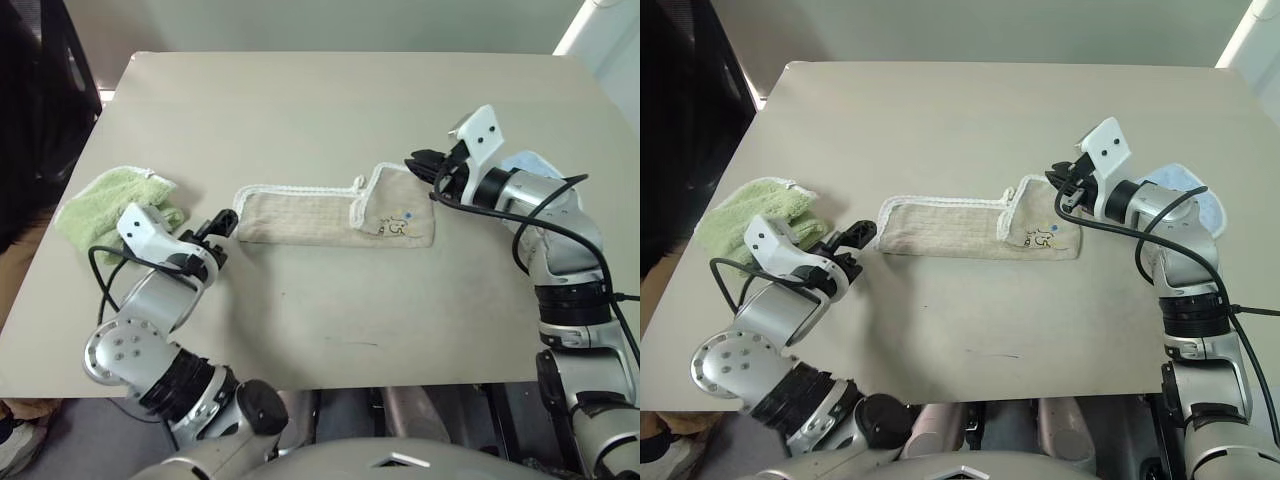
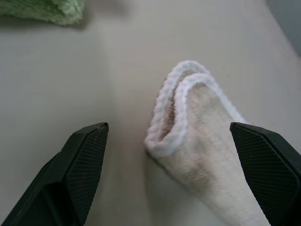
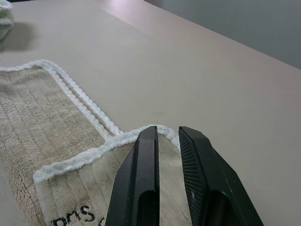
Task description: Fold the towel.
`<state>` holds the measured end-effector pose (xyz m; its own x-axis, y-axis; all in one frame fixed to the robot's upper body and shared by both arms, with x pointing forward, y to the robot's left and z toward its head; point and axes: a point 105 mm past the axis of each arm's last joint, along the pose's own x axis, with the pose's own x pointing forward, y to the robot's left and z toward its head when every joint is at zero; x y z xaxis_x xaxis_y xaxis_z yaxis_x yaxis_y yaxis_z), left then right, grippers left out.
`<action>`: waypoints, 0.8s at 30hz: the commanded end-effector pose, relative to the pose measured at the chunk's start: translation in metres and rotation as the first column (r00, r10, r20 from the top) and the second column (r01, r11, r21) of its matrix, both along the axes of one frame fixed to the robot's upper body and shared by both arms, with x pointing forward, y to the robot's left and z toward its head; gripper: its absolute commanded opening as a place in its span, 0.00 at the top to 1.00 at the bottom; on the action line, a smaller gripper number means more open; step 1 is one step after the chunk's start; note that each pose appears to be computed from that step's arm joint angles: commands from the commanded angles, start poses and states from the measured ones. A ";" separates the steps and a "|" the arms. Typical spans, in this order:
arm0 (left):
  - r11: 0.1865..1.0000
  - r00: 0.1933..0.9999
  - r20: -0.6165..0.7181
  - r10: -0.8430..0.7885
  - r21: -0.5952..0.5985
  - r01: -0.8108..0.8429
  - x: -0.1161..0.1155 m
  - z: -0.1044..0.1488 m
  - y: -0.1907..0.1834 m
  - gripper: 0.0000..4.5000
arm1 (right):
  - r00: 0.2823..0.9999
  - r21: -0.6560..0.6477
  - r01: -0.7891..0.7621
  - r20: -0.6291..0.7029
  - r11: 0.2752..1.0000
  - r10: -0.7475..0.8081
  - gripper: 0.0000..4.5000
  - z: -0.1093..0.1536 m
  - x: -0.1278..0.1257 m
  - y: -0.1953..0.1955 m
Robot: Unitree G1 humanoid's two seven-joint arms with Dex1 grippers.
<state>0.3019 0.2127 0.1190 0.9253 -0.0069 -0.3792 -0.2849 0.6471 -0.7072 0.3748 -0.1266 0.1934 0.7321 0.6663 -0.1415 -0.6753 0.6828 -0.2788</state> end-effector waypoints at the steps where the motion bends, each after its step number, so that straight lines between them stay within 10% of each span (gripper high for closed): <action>1: 0.983 0.999 -0.020 -0.043 -0.178 0.039 -0.001 -0.013 -0.030 0.01 | 0.998 0.008 -0.012 0.065 1.000 0.011 0.83 0.019 -0.006 -0.006; 24: 0.892 0.983 -0.139 -0.119 -0.450 0.045 0.001 -0.015 -0.065 0.01 | 0.995 0.008 -0.093 -0.019 0.996 0.094 0.83 0.009 -0.043 -0.019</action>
